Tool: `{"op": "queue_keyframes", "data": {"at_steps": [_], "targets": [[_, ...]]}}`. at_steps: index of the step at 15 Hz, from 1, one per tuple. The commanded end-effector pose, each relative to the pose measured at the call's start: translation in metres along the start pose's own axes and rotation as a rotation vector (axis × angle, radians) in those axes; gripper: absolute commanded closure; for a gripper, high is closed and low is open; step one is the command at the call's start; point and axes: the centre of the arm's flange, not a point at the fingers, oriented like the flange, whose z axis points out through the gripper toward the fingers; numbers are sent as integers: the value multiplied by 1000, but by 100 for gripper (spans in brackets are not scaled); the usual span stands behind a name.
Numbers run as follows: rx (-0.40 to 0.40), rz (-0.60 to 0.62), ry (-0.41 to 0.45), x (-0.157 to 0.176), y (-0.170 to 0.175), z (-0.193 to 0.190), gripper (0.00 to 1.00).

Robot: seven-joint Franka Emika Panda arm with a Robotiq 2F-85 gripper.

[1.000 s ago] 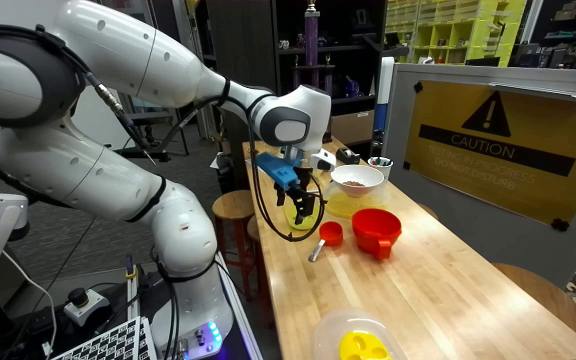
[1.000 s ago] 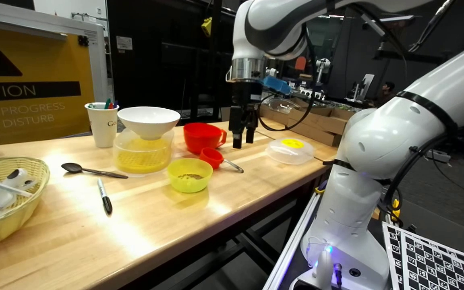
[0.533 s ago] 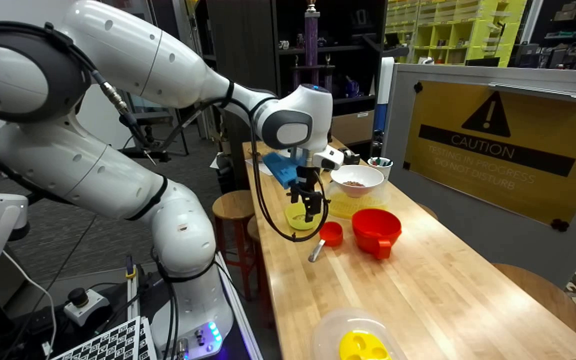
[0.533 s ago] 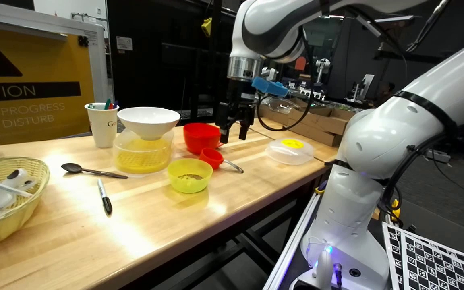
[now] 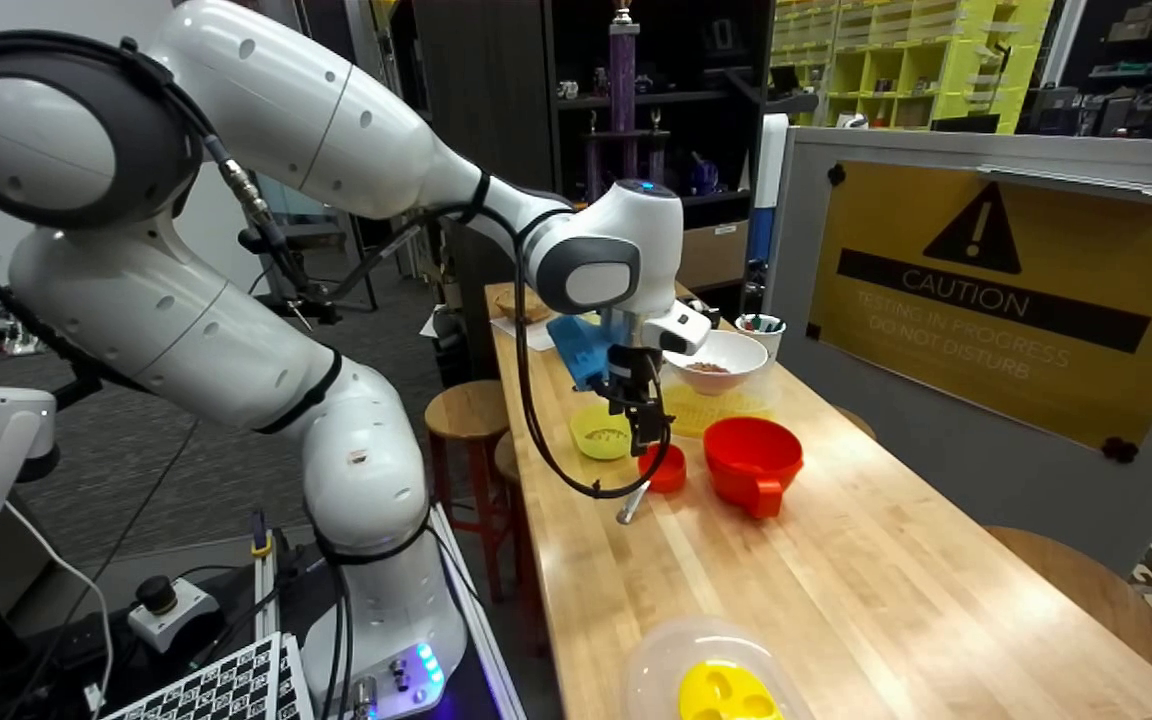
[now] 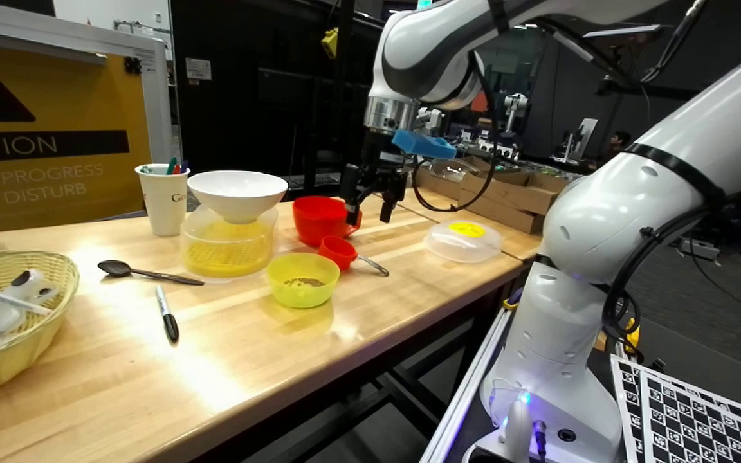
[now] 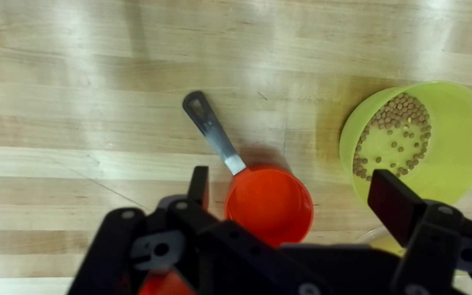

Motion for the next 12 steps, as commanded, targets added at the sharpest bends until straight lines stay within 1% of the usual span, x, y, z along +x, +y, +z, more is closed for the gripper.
{"op": "queue_keyframes", "data": {"at_steps": [1,3,5,12], "targets": [[-10,57,14,-8,14,16,0],[-13,76,6,-6,20,19,0],[-17,70,-12,-8,24,23,0],[-49,-51,-70,-6,41,31,0]]}}
